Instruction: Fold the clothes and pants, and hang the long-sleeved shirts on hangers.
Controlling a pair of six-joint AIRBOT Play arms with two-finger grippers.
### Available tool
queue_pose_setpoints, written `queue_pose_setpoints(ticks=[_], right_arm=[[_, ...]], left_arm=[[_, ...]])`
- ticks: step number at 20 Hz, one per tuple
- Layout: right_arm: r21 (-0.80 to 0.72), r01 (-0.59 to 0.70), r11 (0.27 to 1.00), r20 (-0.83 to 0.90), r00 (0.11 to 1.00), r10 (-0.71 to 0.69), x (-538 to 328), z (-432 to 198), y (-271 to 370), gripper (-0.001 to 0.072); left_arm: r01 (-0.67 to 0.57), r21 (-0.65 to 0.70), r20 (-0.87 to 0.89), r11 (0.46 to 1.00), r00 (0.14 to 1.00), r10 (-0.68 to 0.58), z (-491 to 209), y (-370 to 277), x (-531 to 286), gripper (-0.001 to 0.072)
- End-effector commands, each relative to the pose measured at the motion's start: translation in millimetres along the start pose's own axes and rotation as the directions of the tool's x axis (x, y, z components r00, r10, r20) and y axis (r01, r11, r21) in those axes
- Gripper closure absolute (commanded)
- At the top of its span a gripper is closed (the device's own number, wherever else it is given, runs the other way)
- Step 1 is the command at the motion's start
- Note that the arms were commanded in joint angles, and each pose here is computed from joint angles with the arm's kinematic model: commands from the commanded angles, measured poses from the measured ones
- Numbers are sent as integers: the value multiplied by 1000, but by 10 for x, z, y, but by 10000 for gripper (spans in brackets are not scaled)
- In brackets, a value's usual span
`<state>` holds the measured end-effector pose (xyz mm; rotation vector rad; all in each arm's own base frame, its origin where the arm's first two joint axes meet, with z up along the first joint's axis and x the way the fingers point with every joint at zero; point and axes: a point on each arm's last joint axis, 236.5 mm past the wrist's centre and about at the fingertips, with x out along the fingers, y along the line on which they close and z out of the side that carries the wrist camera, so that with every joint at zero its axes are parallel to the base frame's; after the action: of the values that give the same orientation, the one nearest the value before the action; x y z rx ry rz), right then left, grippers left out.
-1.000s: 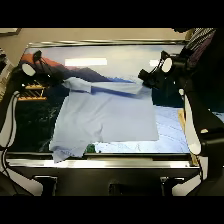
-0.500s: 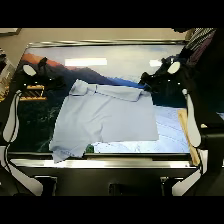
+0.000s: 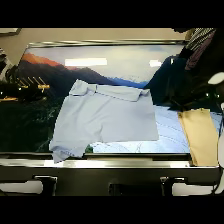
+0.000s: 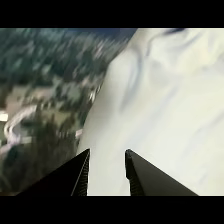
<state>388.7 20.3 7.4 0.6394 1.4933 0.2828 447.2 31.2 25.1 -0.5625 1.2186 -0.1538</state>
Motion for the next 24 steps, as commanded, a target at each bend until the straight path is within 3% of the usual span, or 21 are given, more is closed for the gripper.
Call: queue_pose_setpoints(ticks=[1,6,19,22,24], right_arm=[[36,-16,999,-106,994,20,200,-678,-312,170],[60,11,998,-181,984,0,537,-1052,-565,171],[145,-63,987,-121,989,80,994,-1208,-619,177],[163,-84,983,-134,985,106,1087,-1328,-612,302],[157,-118,981,-97,986,134,1093,-1245,-548,485]], left_arm=[[-13,-129,-25,992,1000,10,-606,344,-81,428],[-27,-210,-62,977,998,14,-1081,544,-39,428],[-28,-168,-53,985,998,19,-1075,568,-35,428],[-34,-175,-30,984,999,30,-1027,621,-47,428],[-32,-156,-54,987,998,24,-1129,641,-1,428]])
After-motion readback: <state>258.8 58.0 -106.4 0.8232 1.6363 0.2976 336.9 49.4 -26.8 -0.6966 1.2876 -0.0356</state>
